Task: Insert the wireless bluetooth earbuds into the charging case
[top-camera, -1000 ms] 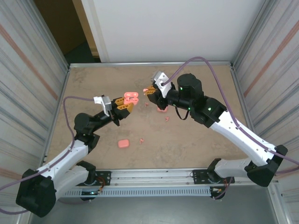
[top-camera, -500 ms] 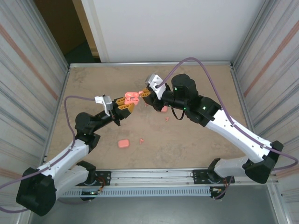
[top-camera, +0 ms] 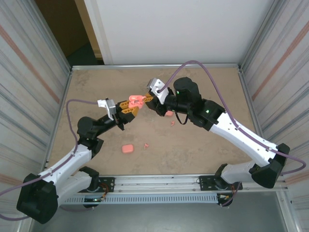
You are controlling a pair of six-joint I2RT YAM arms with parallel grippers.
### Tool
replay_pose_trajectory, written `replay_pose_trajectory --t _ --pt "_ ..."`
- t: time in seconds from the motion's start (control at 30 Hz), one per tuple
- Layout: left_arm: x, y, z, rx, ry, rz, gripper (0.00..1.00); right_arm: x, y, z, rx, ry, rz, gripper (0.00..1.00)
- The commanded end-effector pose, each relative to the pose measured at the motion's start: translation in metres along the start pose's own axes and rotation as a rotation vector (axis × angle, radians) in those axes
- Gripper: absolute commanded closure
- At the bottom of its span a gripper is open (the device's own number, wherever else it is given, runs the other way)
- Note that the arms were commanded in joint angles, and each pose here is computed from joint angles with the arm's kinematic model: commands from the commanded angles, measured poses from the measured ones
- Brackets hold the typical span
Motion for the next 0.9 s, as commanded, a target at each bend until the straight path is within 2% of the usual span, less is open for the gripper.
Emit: replay_pose_trajectory --t 0.0,0.87 --pt "0.018 0.004 -0.002 -0.019 0.042 -0.064 1.00 0.003 0.000 0.006 0.038 -0.032 -0.005 0.85" --pt "0.019 0.004 -0.001 -0.020 0.045 -0.066 1.00 -0.010 0.008 0.009 0.084 -0.048 0.066 0.85"
Point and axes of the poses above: each hand's point on the last joint's axis, 136 mm out from that joint toward the fingers, its own y axis out along the fingers, its own z axis along the line the jaws close on, x = y × z, the point moved 9 cm from there along -y, back along the fingers, and after that the axes turned 15 degrees about y, right-handed, at the moved point
